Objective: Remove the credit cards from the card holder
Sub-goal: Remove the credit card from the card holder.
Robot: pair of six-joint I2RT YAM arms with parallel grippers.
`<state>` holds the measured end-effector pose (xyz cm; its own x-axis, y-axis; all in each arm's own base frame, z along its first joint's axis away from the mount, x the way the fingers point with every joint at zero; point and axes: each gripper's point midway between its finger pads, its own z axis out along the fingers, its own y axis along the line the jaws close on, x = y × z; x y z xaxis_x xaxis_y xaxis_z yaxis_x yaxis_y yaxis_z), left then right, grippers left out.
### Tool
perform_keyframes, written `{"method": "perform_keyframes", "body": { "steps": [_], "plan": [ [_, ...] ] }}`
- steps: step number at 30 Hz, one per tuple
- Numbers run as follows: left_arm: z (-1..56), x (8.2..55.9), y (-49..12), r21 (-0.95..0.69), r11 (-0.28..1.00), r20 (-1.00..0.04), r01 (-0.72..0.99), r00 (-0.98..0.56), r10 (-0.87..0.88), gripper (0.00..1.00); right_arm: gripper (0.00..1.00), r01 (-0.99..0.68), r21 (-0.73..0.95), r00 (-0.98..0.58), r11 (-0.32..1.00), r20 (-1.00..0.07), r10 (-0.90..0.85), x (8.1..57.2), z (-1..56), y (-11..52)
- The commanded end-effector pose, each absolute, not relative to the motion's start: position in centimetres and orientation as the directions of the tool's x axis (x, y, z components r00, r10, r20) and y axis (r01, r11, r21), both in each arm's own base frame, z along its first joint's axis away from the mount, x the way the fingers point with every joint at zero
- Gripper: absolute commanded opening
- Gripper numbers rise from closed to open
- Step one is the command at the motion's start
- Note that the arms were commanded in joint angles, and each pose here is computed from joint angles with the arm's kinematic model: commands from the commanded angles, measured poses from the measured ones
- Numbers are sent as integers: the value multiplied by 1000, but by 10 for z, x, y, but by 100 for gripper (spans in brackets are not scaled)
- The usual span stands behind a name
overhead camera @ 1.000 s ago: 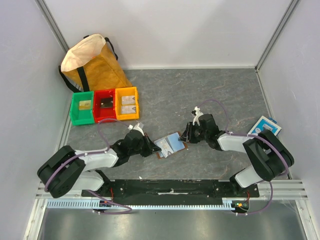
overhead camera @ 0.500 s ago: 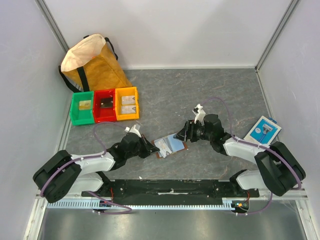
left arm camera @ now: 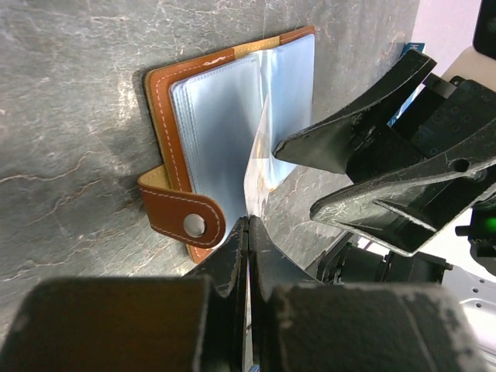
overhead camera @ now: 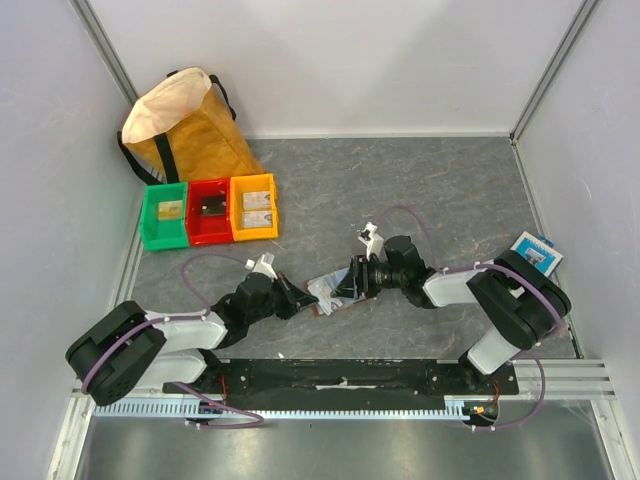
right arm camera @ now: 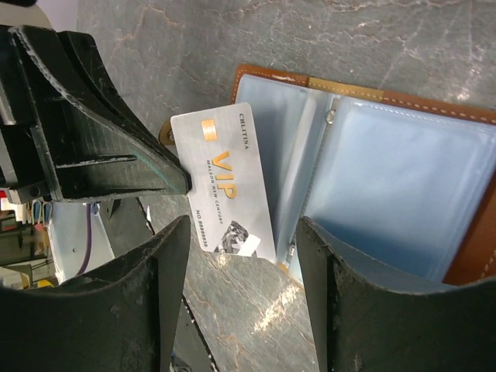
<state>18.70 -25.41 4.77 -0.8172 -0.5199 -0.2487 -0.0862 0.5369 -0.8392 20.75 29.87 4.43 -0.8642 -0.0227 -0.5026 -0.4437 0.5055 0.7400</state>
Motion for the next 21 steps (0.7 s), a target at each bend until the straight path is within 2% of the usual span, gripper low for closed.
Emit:
{"method": "perform_keyframes", "body": {
  "steps": [1, 12, 18, 21],
  "plan": [
    [62, 195, -257, -884, 460, -228, -81, -784, -577, 2, 64, -512, 742, -831, 433, -555, -33, 214, 61, 317],
    [72, 196, -258, -924, 374, -185, -77, -766, -615, 2, 62, -500, 748, -846, 437, -529, -64, 208, 51, 319],
    [68, 196, -258, -916, 392, -186, -88, -772, -608, 2, 62, -495, 749, -850, 440, -522, -68, 207, 48, 319],
    [59, 195, -259, -896, 429, -183, -115, -783, -594, 2, 58, -497, 746, -850, 443, -522, -72, 206, 46, 319]
  ]
}}
